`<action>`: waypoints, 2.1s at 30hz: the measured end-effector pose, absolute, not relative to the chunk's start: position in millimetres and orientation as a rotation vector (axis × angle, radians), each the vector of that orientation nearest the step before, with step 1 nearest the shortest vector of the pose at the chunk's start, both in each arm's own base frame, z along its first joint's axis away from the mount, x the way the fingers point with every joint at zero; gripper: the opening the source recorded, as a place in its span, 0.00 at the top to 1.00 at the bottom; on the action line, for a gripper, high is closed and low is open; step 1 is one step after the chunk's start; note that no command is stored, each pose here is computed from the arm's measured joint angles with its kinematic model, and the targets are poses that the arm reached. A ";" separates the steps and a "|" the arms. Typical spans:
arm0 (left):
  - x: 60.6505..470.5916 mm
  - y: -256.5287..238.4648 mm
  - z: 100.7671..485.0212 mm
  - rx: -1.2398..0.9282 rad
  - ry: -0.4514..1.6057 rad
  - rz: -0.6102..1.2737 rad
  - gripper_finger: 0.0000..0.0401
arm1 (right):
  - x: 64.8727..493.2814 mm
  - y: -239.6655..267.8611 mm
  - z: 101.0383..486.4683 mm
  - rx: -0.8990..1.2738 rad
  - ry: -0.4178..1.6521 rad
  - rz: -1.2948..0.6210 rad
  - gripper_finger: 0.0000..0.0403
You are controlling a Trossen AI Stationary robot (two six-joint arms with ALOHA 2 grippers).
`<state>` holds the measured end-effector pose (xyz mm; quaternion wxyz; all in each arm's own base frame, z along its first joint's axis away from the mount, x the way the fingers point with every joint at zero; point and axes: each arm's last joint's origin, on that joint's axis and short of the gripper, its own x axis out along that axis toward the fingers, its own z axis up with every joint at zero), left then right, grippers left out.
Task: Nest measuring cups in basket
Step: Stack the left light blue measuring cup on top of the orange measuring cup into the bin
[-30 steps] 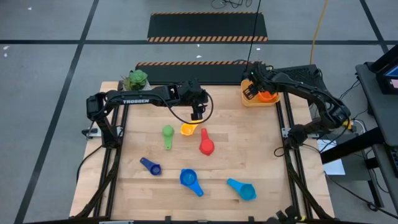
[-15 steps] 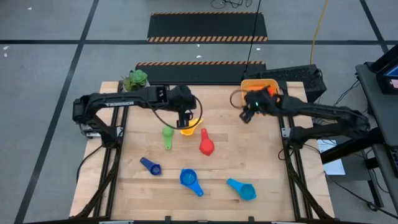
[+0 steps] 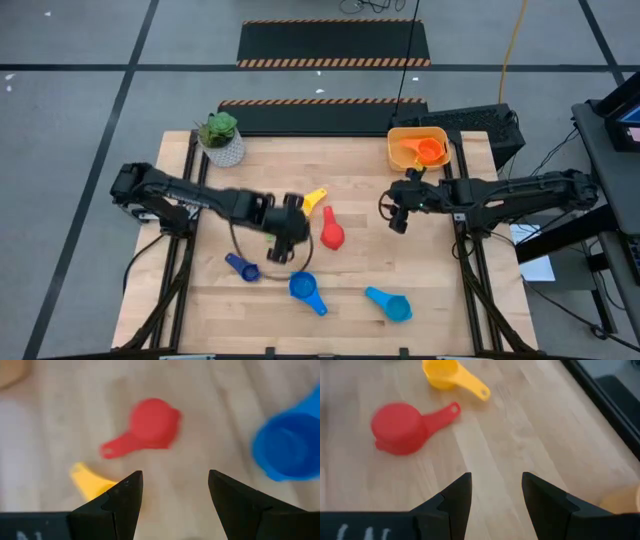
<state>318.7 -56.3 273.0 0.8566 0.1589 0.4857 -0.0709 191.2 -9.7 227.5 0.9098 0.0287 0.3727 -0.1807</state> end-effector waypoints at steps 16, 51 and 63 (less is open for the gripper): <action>300.6 -168.3 234.7 0.314 0.971 -0.402 0.43 | 202.0 -2.7 232.0 0.092 0.666 -0.346 0.59; 322.0 -178.2 158.3 0.426 1.157 -0.355 0.91 | 226.4 3.0 234.6 -0.113 0.545 -0.249 0.59; 319.9 -141.4 225.9 0.618 0.930 -0.515 0.97 | 226.5 3.6 234.8 -0.129 0.545 -0.242 0.59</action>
